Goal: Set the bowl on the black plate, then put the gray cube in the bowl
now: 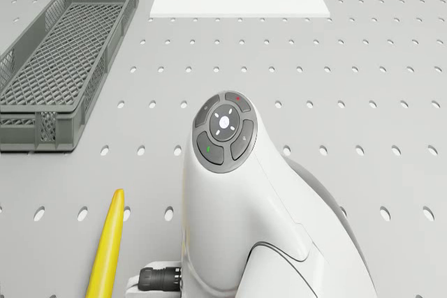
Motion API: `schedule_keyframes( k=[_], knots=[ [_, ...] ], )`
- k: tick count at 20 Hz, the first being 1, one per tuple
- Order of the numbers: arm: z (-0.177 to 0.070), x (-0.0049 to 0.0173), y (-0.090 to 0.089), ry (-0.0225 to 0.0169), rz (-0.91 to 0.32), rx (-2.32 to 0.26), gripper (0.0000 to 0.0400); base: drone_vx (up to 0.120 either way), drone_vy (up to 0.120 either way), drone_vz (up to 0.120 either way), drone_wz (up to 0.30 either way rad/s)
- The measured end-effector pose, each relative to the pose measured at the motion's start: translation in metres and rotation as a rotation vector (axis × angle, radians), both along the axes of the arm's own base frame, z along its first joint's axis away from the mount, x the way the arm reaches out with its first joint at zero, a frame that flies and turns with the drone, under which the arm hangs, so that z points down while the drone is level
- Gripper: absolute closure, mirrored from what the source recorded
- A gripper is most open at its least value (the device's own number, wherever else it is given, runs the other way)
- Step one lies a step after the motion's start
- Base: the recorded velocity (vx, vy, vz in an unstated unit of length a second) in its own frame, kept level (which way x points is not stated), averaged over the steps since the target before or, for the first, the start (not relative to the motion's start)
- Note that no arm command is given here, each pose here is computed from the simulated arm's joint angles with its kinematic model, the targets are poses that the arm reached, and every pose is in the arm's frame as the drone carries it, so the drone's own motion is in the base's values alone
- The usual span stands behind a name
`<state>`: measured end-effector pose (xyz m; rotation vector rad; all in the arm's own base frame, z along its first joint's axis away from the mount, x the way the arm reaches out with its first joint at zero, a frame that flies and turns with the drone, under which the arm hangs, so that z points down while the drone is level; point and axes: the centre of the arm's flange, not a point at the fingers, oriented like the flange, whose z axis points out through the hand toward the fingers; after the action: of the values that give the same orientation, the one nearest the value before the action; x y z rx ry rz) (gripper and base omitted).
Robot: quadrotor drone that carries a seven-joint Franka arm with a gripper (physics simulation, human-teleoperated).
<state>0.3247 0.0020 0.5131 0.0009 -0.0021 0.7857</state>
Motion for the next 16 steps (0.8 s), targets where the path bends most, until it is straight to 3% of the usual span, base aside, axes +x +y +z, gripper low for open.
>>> schedule_keyframes(
  k=[4,16],
  knots=[
    [-0.008,0.0,0.0,0.0,0.0,0.0,0.0299,-0.08,0.08,0.11,0.0],
    [-0.014,0.0,0.0,0.0,0.0,0.0,0.03,-0.12,0.12,0.0,0.0]
  ],
)
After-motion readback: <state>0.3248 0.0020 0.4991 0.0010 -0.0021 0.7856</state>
